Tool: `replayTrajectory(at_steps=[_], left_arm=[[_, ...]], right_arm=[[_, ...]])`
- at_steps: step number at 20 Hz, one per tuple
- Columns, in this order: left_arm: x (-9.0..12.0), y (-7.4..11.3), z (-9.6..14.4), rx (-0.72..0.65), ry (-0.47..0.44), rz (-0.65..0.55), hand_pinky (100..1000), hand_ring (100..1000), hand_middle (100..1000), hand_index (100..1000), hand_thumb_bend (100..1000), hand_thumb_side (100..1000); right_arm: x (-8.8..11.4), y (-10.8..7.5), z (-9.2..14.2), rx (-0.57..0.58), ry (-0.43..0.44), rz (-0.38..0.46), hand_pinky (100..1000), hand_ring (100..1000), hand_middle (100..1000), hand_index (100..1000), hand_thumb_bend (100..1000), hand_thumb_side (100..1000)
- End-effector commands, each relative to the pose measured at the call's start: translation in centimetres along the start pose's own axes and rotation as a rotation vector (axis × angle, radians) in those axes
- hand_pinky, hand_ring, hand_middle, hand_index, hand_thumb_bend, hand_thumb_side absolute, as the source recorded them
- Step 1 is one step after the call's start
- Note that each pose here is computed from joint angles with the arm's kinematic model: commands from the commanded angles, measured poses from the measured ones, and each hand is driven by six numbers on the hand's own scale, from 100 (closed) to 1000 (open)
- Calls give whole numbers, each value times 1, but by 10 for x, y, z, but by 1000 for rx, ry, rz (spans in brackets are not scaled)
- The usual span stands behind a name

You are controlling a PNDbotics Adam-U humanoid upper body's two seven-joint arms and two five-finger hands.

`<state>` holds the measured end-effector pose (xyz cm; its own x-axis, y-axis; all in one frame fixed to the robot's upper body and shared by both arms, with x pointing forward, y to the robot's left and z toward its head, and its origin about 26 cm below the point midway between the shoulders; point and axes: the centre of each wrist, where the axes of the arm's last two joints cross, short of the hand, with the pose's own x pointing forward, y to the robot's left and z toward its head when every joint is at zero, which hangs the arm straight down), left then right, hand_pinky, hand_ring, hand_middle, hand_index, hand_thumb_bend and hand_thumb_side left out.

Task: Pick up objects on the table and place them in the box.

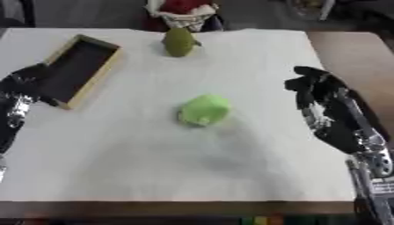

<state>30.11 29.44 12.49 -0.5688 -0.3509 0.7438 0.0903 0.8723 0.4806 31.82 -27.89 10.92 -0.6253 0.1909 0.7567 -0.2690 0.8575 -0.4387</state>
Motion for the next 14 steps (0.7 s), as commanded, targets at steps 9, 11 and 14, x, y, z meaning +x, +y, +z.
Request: replayTrajectory(at_steps=[9,11,14], left_arm=[[26,29,-57,-397,-167,-294,603,993,776,873,100,610],[30,28,-68,-500,-197,-368,626,993,781,878,100,598],[36,22,-86,-634,-242,-464,668,994,791,890,100,529]], right_arm=[[5,-11,-3,-94,-12,13,857,841,711,908,100,470],[5,-12,-4,-141,-6,6,864,850,716,908,100,470],[6,-12,-5,-198,-7,-1,871,854,710,905,100,470]])
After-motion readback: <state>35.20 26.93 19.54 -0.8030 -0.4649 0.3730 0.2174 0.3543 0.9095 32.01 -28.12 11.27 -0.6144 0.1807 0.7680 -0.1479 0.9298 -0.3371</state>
